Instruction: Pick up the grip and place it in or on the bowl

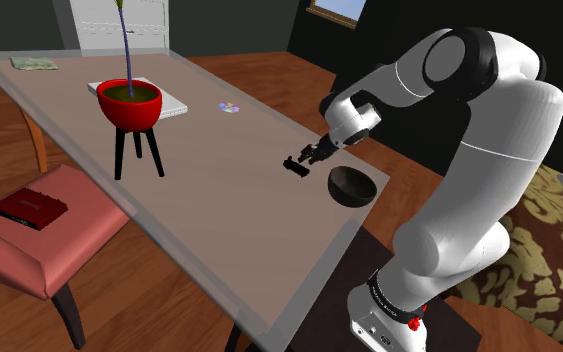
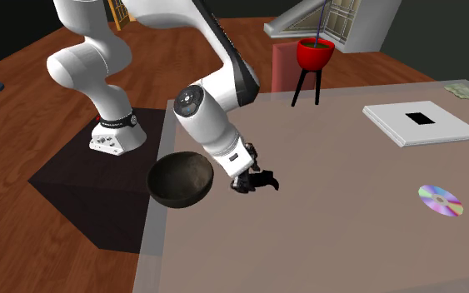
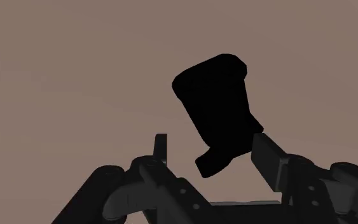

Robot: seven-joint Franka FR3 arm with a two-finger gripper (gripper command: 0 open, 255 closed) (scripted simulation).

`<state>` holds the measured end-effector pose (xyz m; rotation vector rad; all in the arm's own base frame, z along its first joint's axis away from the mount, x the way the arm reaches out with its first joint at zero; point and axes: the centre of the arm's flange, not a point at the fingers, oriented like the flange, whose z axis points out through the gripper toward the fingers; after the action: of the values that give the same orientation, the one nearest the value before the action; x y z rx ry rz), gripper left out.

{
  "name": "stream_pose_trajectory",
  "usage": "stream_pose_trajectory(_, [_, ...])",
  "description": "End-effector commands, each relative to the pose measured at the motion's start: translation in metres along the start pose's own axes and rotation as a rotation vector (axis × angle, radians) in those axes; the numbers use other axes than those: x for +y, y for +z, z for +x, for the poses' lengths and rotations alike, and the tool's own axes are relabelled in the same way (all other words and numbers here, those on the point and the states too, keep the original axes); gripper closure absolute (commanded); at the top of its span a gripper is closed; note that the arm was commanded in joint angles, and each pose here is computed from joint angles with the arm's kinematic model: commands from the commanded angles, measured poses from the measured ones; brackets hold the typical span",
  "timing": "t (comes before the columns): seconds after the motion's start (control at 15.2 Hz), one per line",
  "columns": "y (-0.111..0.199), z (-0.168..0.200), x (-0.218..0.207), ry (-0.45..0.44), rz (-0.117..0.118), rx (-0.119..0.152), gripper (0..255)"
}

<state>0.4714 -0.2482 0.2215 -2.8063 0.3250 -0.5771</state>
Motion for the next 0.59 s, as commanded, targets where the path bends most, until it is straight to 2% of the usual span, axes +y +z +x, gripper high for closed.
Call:
stream_pose_trajectory(0.0, [0.011, 0.036, -0.031, -0.142, -0.088, -0.200, 0])
stream_pose_trajectory(0.07, [0.022, 0.055, -0.052, -0.216, -0.132, -0.309, 0])
stream_pose_trajectory(0.13, [0.029, 0.063, -0.062, -0.254, -0.155, -0.364, 0])
stream_pose_trajectory(0.53, [0.058, 0.053, -0.056, -0.254, -0.155, -0.364, 0])
